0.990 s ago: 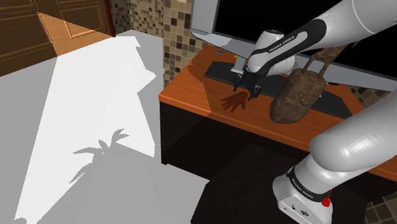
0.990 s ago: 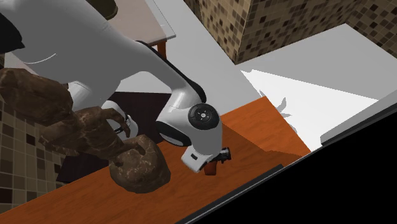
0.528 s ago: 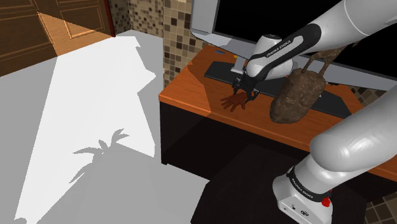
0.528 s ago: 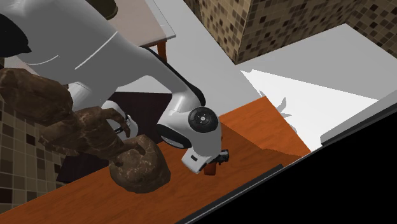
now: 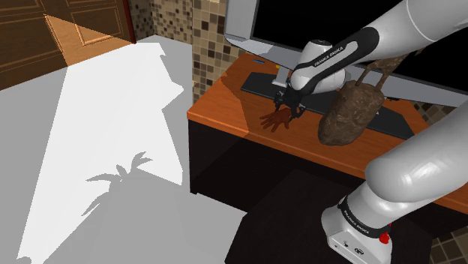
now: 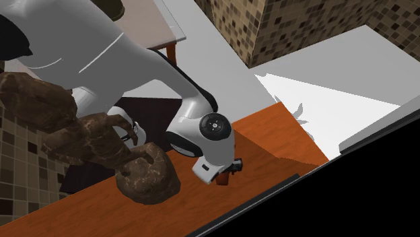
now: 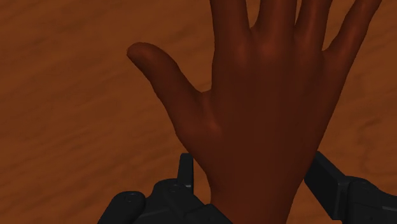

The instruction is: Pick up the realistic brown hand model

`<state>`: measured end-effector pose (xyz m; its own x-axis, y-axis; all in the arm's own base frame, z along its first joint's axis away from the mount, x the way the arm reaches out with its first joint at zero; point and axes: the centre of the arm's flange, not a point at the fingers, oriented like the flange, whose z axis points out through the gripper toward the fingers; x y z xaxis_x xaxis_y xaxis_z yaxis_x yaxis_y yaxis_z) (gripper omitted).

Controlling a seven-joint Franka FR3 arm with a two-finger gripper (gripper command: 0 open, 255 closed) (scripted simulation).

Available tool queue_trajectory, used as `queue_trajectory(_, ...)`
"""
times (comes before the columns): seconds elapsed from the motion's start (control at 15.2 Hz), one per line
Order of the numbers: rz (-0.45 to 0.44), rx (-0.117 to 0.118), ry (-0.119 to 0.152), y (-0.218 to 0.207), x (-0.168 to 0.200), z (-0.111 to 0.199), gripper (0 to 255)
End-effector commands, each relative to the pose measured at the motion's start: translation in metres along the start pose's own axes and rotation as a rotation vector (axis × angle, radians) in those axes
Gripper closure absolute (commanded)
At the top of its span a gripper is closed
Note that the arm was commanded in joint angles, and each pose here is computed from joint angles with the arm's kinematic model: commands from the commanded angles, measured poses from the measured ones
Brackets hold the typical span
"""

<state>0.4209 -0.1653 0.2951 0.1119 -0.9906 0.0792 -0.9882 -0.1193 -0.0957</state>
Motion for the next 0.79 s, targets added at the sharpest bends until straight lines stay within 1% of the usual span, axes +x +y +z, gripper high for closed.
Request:
queue_trajectory(0.0,-0.001,-0.001,-0.001,-0.001,0.000,-0.008,255)
queue_trajectory(0.73,-0.001,-0.001,-0.001,-0.006,0.005,-0.065,255)
